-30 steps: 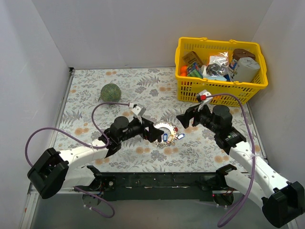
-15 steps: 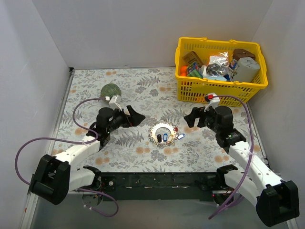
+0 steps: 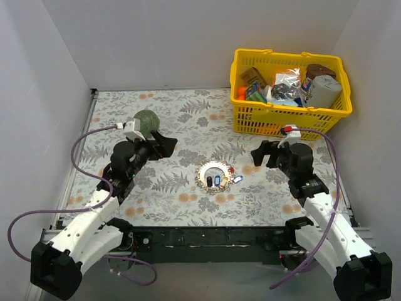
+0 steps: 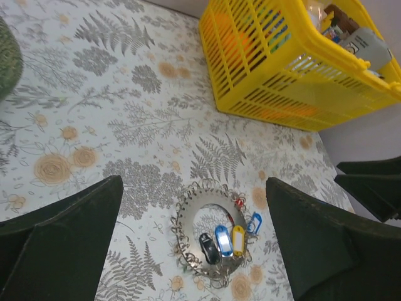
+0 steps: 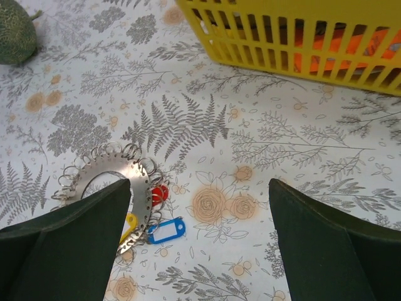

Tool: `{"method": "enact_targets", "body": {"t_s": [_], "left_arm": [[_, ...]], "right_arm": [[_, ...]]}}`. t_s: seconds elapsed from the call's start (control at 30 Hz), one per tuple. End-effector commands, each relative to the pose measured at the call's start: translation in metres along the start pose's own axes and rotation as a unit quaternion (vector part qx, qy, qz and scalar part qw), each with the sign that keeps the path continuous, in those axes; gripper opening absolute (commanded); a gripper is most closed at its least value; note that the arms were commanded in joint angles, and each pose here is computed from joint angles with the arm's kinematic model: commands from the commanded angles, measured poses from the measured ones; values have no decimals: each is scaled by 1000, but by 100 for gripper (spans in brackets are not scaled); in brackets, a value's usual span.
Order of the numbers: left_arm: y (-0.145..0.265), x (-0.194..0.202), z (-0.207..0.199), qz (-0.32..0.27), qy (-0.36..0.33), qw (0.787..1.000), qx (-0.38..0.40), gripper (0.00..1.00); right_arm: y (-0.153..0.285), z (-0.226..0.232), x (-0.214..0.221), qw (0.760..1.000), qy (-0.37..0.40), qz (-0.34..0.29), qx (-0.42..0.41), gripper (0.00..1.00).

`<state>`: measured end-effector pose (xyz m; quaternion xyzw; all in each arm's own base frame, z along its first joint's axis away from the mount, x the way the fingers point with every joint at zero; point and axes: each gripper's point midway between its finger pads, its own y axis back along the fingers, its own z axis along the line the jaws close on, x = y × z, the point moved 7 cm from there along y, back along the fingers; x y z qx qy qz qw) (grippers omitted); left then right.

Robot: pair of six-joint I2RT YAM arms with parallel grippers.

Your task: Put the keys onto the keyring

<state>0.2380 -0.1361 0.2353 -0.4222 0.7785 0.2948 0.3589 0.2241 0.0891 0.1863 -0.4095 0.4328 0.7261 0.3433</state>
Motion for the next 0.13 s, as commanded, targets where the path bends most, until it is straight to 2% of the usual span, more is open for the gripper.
{"method": "enact_targets", "body": {"t_s": [0.0,0.1], "left_arm": [[15,-28,3,-61,-27,996,-55,98],[23,-32,-1,-89,-37,995,-37,98]], "right_arm": [[15,-6,-40,994,17,-85,60,98],[25,-18,-43,985,14,-125,114,98]]}}
